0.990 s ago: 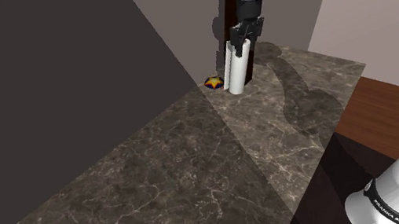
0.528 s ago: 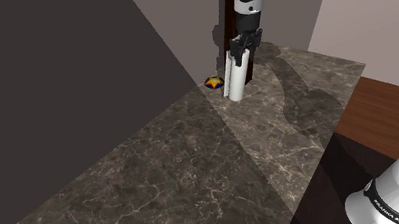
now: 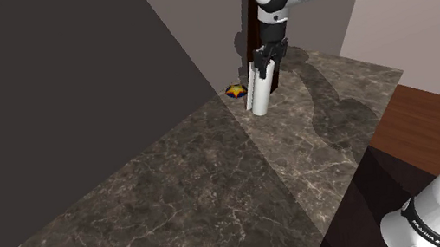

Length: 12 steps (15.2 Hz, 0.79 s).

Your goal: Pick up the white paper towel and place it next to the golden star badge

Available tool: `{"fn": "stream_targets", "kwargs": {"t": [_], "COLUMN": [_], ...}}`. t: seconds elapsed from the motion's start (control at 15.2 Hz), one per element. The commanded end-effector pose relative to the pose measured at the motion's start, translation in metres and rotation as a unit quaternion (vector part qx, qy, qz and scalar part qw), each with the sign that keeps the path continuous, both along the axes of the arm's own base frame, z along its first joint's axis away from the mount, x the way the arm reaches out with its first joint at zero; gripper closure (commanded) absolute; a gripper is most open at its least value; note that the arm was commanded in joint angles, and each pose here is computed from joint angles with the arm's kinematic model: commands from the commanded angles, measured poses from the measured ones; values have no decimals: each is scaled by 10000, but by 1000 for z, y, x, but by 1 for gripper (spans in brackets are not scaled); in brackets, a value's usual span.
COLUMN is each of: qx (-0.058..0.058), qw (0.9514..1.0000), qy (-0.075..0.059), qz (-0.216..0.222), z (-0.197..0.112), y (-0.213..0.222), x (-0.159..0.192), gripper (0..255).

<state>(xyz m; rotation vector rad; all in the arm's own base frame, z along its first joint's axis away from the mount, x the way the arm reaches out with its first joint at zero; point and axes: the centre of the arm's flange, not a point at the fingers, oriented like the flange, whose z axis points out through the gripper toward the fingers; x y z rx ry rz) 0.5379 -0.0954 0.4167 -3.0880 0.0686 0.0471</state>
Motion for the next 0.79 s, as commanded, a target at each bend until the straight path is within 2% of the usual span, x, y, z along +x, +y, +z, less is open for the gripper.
{"fn": "stream_targets", "kwargs": {"t": [0.0,0.13,0.2,0.53,0.73], "qx": [0,0,0,0,0], "qw": [10000,10000,10000,10000,10000], "qy": [-1,-1,-1,-1,-1], "qz": [0,0,0,0,0], "z": [0,0,0,0,39], "y": [0,0,0,0,-2], "x": [0,0,0,0,1], "gripper": [255,255,0,0,0]}}
